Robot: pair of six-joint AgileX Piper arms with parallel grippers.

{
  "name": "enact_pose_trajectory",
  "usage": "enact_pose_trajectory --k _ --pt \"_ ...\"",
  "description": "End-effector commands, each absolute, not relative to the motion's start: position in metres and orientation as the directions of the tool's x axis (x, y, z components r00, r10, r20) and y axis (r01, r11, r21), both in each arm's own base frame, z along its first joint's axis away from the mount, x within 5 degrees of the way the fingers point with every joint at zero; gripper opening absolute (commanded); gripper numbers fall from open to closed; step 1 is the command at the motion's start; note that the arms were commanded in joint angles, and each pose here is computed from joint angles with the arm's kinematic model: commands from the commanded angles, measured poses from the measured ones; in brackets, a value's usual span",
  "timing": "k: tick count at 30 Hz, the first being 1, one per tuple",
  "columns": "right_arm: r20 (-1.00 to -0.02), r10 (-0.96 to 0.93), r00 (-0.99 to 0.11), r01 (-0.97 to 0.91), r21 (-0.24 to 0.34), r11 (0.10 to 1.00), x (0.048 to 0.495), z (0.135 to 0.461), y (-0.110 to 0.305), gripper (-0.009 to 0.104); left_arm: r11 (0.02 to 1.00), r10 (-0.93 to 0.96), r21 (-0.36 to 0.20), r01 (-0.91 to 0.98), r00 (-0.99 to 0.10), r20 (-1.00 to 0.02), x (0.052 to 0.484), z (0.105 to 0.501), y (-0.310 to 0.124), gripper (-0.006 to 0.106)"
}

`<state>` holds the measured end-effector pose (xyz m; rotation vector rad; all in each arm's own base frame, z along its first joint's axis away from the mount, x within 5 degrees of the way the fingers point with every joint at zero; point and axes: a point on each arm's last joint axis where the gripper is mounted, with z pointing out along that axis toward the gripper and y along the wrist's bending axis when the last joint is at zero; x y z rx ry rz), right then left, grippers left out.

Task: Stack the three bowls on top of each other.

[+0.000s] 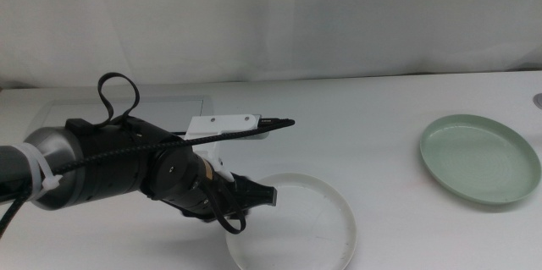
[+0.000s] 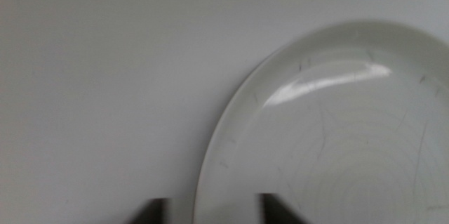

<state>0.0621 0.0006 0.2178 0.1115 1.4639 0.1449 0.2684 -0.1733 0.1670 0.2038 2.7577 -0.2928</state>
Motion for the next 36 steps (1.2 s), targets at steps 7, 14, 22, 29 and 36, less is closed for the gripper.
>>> enact_pose_trajectory --k 7,14,22,29,36 --pt "-0.982 0.174 0.072 -0.023 0.173 0.985 0.063 0.206 0.0 0.103 0.958 0.095 -0.204 0.201 -0.895 -0.435 0.268 0.183 -0.176 0.091" --pt "-0.981 0.182 0.072 -0.024 0.181 0.983 0.063 0.206 0.0 0.103 0.939 0.126 -0.152 0.309 -0.718 -0.684 0.264 0.252 -0.154 0.092" --pt "-0.977 0.192 0.089 -0.028 0.19 0.981 0.062 0.215 0.0 0.103 0.997 -0.003 -0.037 0.063 -0.472 -0.882 0.23 0.348 -0.035 0.081" --pt "-0.973 0.21 0.092 -0.04 0.207 0.978 0.059 0.237 0.001 0.103 0.995 -0.051 -0.019 -0.096 -0.35 -0.936 0.162 0.351 0.007 -0.001" --pt "-0.994 0.107 -0.002 -0.057 0.107 0.993 0.039 0.304 0.004 0.101 0.997 -0.027 -0.008 -0.076 -0.255 -0.966 0.091 0.294 0.007 -0.001"
